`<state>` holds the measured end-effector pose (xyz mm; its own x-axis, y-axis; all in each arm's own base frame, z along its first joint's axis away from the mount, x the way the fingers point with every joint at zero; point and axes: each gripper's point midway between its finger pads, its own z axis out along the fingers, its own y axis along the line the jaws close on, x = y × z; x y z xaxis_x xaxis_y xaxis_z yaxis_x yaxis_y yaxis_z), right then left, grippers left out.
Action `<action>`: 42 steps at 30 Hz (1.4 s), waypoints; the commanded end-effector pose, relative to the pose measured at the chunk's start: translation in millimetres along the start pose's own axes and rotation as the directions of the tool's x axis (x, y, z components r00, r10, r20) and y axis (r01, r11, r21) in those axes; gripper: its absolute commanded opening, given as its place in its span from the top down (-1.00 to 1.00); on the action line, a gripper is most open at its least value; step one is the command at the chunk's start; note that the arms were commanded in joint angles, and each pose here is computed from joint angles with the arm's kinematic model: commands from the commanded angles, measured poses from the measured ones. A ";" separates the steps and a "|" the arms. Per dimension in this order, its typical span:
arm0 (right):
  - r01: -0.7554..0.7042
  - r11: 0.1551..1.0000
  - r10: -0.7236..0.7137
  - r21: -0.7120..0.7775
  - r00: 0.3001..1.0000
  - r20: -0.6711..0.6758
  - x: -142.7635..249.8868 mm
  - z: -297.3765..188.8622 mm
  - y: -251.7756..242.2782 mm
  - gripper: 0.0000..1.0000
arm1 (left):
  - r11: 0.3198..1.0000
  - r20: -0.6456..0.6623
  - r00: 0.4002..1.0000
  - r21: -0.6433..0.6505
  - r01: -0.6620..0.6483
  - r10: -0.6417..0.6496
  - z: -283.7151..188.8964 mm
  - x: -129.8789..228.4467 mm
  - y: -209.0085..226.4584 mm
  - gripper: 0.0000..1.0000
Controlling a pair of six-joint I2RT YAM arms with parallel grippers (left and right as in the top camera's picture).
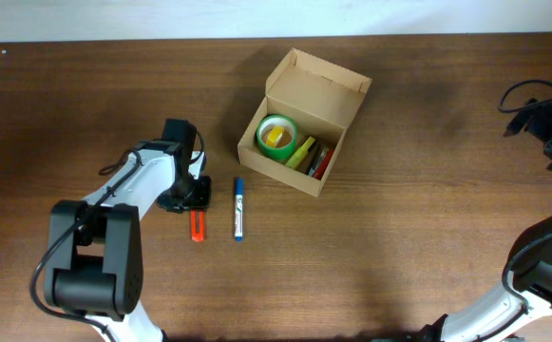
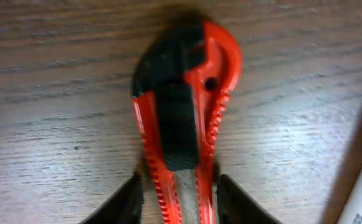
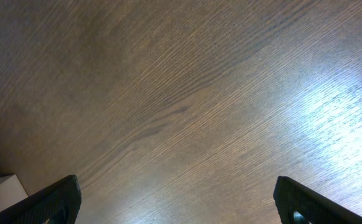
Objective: Pack container
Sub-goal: 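Lower the left gripper and grasp the red box cutter, then lift the box cutter and carry it over the box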
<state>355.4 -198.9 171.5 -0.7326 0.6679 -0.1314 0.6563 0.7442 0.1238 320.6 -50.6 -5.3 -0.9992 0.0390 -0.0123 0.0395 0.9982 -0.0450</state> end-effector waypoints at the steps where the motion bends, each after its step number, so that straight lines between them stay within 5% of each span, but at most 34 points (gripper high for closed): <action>1: -0.004 1.000 0.004 0.007 1.000 -0.009 0.0 4.4 -1.0 -0.99 | 1.000 -0.088 0.996 0.013 0.004 -0.003 33.6 16.0 -2.0 0.64; 3: -0.004 1.000 0.004 0.007 1.000 -0.009 0.0 4.4 -1.0 -0.99 | 1.000 -0.067 0.998 0.015 0.003 -0.002 33.6 10.7 -2.6 0.96; 13: -0.004 1.000 0.004 0.007 1.000 -0.009 0.0 4.4 -1.0 -0.99 | 0.996 0.053 0.995 0.021 -0.092 0.091 -7.3 -43.4 -9.7 0.97; 25: -0.004 1.000 0.004 0.007 1.000 -0.009 0.0 4.4 -1.0 -0.98 | 0.959 0.254 0.925 -0.047 -0.281 0.283 -134.5 -119.7 -19.5 0.96; 36: -0.004 1.000 0.004 0.007 1.000 -0.009 0.0 4.4 -1.0 -0.99 | 0.777 0.374 0.687 -0.201 -0.596 0.623 -233.8 -139.8 -59.7 0.97; 42: -0.004 1.000 0.004 0.007 1.000 -0.009 0.0 4.4 -1.0 -0.99 | 0.668 0.375 0.568 -0.240 -0.704 0.733 -234.0 -146.4 -107.5 0.97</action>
<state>355.4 -198.9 171.5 -0.7323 0.6682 -0.1317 0.6566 0.7440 0.1240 455.2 -130.9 246.4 -0.6117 0.6561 -0.4420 0.6494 0.7355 0.1929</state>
